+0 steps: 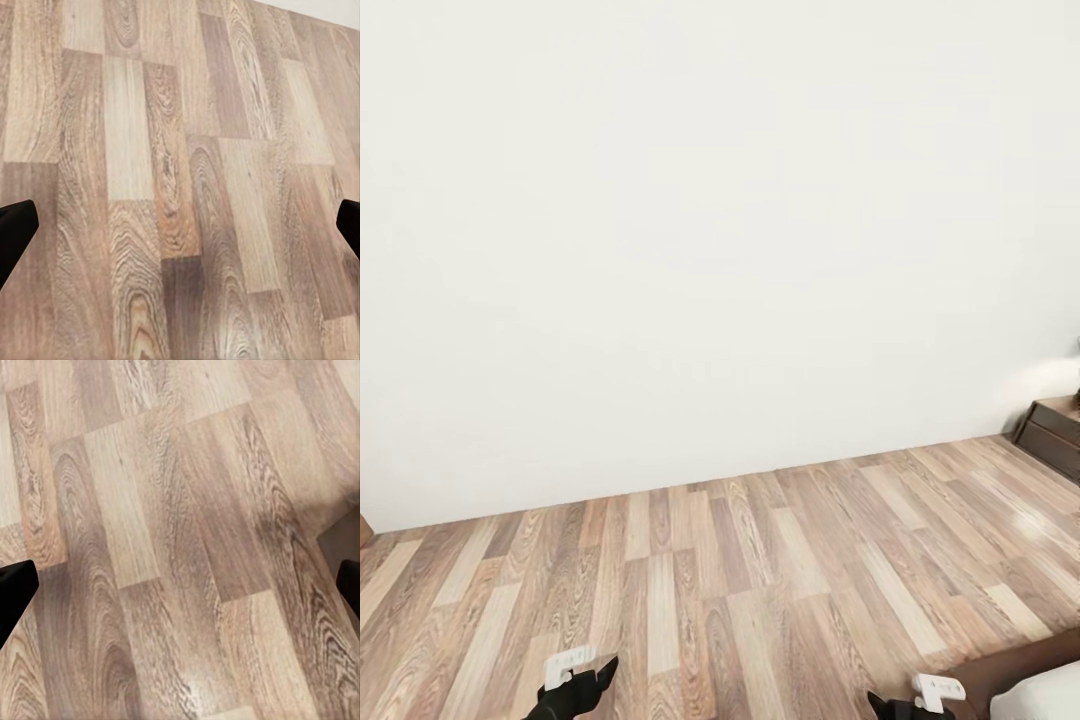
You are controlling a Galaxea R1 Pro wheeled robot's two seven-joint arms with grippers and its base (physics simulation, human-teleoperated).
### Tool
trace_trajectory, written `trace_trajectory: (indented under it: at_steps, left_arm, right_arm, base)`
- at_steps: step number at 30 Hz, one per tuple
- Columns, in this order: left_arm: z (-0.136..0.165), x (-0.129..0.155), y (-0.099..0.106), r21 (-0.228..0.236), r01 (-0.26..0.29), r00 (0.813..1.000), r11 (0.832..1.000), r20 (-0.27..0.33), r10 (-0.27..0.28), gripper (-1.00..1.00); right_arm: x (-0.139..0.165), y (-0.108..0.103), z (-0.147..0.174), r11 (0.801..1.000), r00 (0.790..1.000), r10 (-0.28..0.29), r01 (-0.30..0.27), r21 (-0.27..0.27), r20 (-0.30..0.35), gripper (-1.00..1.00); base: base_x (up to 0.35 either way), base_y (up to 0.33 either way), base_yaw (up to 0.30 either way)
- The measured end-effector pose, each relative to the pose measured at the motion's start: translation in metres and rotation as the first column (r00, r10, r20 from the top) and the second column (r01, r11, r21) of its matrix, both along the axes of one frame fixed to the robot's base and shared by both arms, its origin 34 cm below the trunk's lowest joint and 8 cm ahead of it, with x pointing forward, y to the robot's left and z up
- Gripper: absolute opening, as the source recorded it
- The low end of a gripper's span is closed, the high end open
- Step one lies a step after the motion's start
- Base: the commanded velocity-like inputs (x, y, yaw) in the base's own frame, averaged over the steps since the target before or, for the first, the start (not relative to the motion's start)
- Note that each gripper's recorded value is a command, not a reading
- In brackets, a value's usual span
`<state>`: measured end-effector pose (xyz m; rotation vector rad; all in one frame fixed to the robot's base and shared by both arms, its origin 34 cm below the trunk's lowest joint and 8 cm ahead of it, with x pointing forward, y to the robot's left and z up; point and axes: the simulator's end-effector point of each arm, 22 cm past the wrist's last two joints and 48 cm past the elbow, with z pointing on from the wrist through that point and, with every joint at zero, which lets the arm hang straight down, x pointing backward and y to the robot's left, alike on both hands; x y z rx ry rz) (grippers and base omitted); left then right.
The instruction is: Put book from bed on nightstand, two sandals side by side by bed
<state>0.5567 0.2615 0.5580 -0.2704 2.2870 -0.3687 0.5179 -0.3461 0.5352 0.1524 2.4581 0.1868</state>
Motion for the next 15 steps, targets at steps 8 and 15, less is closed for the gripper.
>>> trace_trajectory:
  at_steps: [8,15]
  left_arm:
    - [0.0,0.0,-0.0007,-0.001,0.0,1.0,1.0,0.0,0.0,1.0]
    - [0.0,0.0001,-0.0004,0.0,0.0,1.0,1.0,0.0,0.0,1.0]
  right_arm:
    - [0.0001,0.0002,0.0002,1.0,1.0,0.001,-0.001,0.001,0.001,1.0]
    - [0.0001,0.0003,0.0002,1.0,1.0,0.001,-0.001,0.001,0.001,1.0]
  base:
    - [0.0,0.0,-0.131]
    - [0.0,0.0,-0.276]
